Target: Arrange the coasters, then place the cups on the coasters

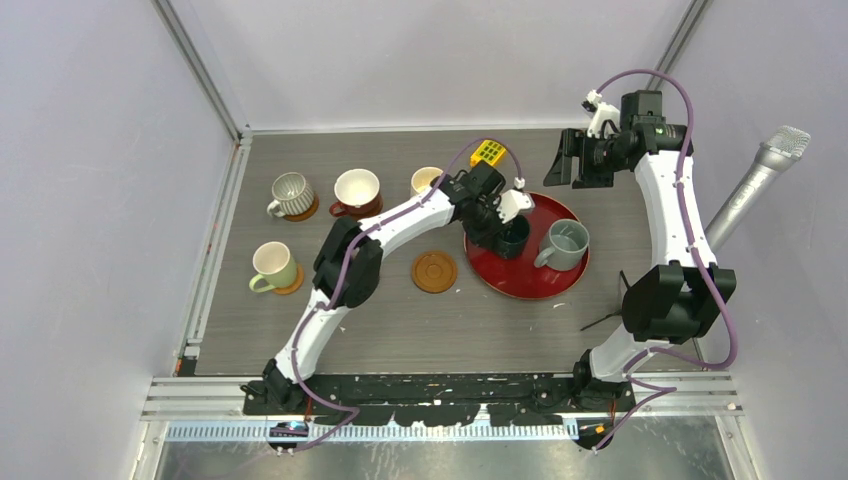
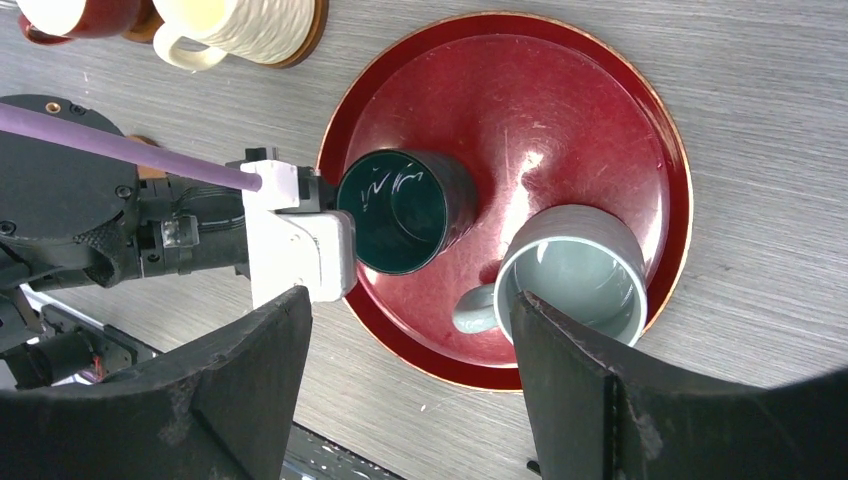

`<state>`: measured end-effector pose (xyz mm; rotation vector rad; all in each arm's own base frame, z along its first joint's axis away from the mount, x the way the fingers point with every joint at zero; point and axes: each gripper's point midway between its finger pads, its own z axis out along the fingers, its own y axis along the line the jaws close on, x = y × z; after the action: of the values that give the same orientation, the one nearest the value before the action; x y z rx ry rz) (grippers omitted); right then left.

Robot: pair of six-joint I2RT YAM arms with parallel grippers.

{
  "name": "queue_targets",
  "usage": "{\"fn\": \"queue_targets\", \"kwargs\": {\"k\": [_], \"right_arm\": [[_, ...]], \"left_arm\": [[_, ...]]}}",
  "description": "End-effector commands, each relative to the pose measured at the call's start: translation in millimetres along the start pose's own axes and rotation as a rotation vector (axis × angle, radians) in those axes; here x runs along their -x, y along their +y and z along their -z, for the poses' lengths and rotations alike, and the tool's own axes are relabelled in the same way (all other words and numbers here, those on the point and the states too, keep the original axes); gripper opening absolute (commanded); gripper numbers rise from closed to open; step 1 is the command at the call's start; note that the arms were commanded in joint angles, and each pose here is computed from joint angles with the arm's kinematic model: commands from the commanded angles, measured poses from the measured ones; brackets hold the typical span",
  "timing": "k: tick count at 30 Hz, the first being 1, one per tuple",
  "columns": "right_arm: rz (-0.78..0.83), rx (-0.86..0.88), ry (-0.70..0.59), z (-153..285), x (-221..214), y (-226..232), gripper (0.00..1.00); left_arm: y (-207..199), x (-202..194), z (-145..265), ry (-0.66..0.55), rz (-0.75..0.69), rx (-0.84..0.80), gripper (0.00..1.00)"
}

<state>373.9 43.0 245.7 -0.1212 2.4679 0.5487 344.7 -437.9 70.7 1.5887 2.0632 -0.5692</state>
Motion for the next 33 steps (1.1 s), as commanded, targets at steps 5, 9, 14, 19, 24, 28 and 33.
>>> {"fn": "queue_targets", "kwargs": {"k": [5,9,14,19,24,28,33], "right_arm": [[0.016,0.019,-0.071,15,14,11,0.77],[0.016,0.019,-0.075,15,16,11,0.77],[0.017,0.019,-0.076,14,17,11,0.78],[0.018,0.017,-0.066,13,13,9,0.78],[0.001,0.03,-0.049,7,8,9,0.78],[-0.013,0.039,-0.042,2,8,8,0.78],[-0.03,0.052,-0.027,-4,8,8,0.78]], "left_arm": [[3,79,70,-0.328,0.013,0.133,0.0],[3,94,92,-0.415,0.022,0.169,0.0],[5,89,123,-0.446,0.067,0.207,0.0],[15,50,159,-0.432,0.147,0.229,0.0],[24,-6,193,-0.413,0.257,0.243,0.0],[33,-61,215,-0.374,0.348,0.291,0.0],[30,-120,244,-0.332,0.395,0.367,0.0]]}}
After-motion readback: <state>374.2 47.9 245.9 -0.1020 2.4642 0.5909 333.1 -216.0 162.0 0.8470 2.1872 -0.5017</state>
